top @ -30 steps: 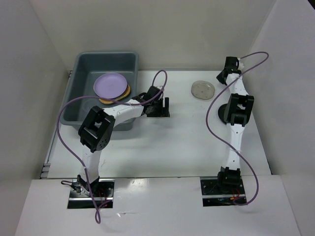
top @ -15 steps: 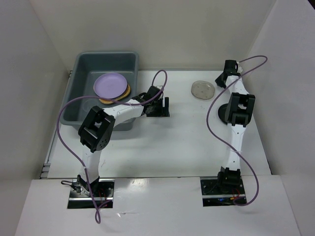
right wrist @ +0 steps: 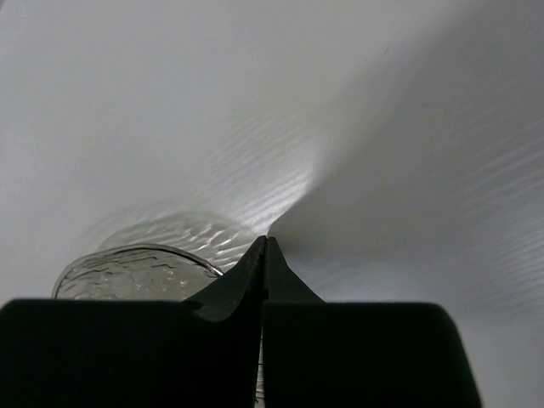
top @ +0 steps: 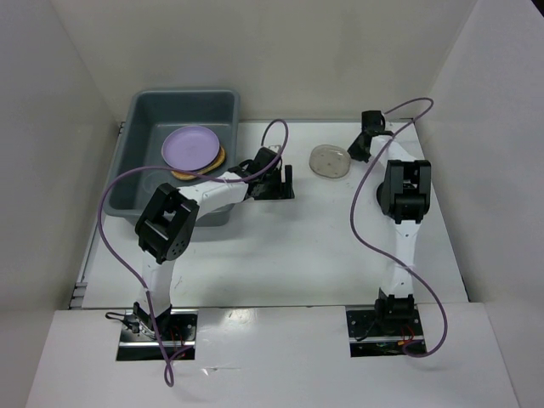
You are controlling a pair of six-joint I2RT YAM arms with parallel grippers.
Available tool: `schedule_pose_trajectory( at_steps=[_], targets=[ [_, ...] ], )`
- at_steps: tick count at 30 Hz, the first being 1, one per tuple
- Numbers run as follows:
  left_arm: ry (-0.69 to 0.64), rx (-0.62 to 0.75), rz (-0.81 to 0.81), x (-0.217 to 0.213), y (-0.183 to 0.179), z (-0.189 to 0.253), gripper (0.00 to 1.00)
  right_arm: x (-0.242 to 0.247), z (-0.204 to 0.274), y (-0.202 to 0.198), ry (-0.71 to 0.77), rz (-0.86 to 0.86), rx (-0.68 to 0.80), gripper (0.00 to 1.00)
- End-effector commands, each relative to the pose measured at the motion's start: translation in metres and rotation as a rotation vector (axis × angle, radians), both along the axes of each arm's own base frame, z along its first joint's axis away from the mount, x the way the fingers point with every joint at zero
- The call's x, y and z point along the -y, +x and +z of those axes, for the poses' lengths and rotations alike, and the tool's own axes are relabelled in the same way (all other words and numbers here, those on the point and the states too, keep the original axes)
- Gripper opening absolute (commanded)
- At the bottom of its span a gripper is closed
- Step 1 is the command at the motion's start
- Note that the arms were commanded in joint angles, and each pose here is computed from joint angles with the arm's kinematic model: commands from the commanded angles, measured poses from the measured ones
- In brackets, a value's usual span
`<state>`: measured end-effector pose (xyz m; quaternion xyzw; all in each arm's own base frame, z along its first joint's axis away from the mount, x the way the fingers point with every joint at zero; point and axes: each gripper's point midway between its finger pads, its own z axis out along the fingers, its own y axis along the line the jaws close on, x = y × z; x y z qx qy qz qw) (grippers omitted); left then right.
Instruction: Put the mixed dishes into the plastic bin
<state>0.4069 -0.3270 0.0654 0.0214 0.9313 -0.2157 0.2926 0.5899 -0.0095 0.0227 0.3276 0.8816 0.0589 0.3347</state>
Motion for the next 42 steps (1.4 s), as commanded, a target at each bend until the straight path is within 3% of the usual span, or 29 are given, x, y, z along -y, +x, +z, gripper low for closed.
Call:
schedule_pose_trajectory(
  at_steps=[1, 8, 12, 19, 20, 22, 25, 27, 28, 32, 38, 42],
  targets=[
    [-0.046, 0.096, 0.062, -0.002, 0.014, 0.035, 0.86, -0.032, 0.002, -0.031, 0.001, 0.069, -0.069, 0.00],
    [0.000, 0.167, 0.172, -0.008, 0.044, 0.034, 0.89, -0.085, 0.027, -0.066, 0.052, 0.169, -0.057, 0.00],
    [-0.011, 0.219, 0.218, 0.000, 0.070, 0.041, 0.88, -0.088, 0.037, -0.078, 0.052, 0.178, -0.041, 0.00],
    [-0.138, 0.211, 0.330, 0.000, 0.125, 0.042, 0.83, -0.086, 0.053, -0.103, 0.035, 0.174, -0.025, 0.02],
    [-0.145, 0.208, 0.336, 0.002, 0.128, 0.040, 0.82, -0.082, 0.057, -0.105, 0.016, 0.173, -0.019, 0.05],
    [-0.155, 0.195, 0.350, 0.007, 0.134, 0.030, 0.82, -0.079, 0.061, -0.113, 0.004, 0.163, -0.015, 0.26],
    [-0.147, 0.161, 0.365, 0.009, 0.138, 0.011, 0.81, -0.071, 0.083, -0.122, -0.024, 0.149, 0.025, 0.45],
    [-0.163, 0.157, 0.363, 0.014, 0.141, 0.010, 0.80, -0.068, 0.103, -0.129, -0.039, 0.147, 0.062, 0.52],
    [-0.157, 0.151, 0.363, 0.014, 0.141, 0.004, 0.80, -0.065, 0.109, -0.132, -0.058, 0.147, 0.074, 0.62],
    [-0.184, 0.128, 0.369, 0.021, 0.144, -0.004, 0.78, -0.057, 0.142, -0.149, -0.088, 0.145, 0.134, 0.77],
    [-0.205, 0.108, 0.370, 0.029, 0.149, -0.012, 0.73, -0.045, 0.197, -0.178, -0.123, 0.112, 0.241, 0.81],
    [-0.192, 0.103, 0.377, 0.028, 0.151, -0.020, 0.58, -0.040, 0.212, -0.193, -0.137, 0.105, 0.270, 0.82]
  ],
)
